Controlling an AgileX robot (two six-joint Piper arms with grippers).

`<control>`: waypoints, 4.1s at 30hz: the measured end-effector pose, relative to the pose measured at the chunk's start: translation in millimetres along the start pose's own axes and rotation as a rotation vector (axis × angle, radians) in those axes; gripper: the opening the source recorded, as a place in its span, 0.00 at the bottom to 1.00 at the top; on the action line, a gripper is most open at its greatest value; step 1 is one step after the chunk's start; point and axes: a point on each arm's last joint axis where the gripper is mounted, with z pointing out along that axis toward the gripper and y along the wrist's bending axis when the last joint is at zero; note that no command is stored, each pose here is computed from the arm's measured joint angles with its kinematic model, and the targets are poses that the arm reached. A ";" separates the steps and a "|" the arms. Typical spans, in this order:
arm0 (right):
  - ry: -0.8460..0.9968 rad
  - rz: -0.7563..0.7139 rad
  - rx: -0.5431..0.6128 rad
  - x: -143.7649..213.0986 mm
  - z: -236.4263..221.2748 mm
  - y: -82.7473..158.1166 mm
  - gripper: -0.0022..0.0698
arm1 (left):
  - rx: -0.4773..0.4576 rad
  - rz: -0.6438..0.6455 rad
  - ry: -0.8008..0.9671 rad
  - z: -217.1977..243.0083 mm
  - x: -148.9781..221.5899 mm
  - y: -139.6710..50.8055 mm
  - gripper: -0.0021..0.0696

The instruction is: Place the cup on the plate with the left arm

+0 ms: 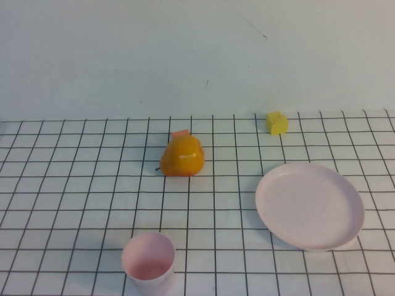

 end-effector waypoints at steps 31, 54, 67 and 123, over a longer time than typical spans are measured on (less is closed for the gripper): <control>0.000 0.000 0.000 0.0 0.0 0.0 0.03 | 0.287 -0.310 1.717 134.3 65.2 -40.9 0.78; 0.000 0.000 0.000 0.0 0.0 0.0 0.03 | 0.560 -0.047 2.040 126.5 213.7 -92.9 0.52; 0.000 0.000 0.000 0.0 0.0 0.0 0.03 | 0.594 -0.086 1.958 161.1 207.2 -104.8 0.05; 0.000 0.000 0.000 0.0 0.0 0.0 0.03 | 0.906 0.246 1.598 301.7 238.9 -297.6 0.13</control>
